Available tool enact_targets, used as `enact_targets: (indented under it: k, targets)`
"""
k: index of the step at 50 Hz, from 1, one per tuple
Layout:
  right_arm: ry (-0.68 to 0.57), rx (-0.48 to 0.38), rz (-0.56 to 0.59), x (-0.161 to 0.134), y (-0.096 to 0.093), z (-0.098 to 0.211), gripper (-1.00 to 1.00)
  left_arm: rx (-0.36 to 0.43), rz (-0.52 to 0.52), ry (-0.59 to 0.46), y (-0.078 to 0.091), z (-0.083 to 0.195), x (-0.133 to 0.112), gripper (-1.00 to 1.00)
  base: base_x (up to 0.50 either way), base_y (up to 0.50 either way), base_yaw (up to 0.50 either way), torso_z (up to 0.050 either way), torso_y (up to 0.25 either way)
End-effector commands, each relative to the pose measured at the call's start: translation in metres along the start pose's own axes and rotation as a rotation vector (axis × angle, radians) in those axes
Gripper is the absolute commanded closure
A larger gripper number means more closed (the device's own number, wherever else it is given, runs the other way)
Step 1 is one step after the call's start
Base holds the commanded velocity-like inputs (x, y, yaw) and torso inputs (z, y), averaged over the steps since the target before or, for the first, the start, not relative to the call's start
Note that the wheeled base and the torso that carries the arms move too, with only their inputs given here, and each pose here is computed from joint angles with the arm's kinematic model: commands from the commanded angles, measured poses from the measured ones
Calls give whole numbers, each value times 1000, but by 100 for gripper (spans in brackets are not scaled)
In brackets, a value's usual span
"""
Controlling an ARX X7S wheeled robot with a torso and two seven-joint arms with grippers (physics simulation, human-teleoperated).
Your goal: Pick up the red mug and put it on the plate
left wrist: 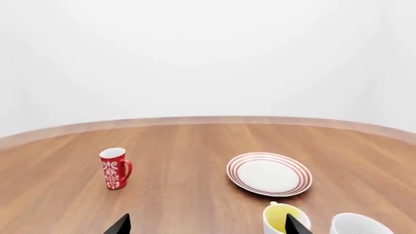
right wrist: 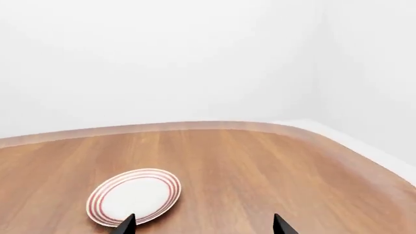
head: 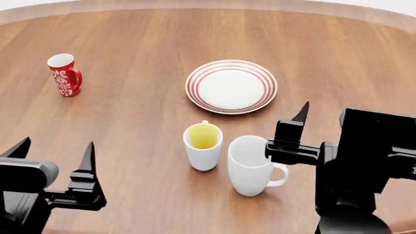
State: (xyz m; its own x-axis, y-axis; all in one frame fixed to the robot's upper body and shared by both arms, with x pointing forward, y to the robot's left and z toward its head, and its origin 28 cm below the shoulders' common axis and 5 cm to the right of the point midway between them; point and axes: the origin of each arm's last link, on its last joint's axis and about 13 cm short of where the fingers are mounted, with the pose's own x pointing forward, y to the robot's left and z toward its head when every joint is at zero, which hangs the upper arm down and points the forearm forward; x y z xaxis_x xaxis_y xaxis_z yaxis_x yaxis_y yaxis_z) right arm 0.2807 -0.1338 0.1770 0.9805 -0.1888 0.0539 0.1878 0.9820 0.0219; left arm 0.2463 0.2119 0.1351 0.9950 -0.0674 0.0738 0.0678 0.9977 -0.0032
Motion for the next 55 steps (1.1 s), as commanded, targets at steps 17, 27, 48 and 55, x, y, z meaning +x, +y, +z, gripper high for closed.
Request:
enact_targets:
  k: [17,27,48,55]
  targets:
    - [21,4,-185,27,-28,17,-100,-3,17,17,5,-4,2,-100,117,0,0,0,0]
    - [30,-1,-192,28,-28,15,-100,-9,17,21,5,-6,2,-100,500,0,0,0,0]
    - [56,0,-173,32,-25,9,-100,-12,23,21,7,-6,2,-100,500,0,0,0,1]
    - [64,-6,-166,33,-24,8,-100,-10,24,20,7,-5,2,-100,500,0,0,0,0]
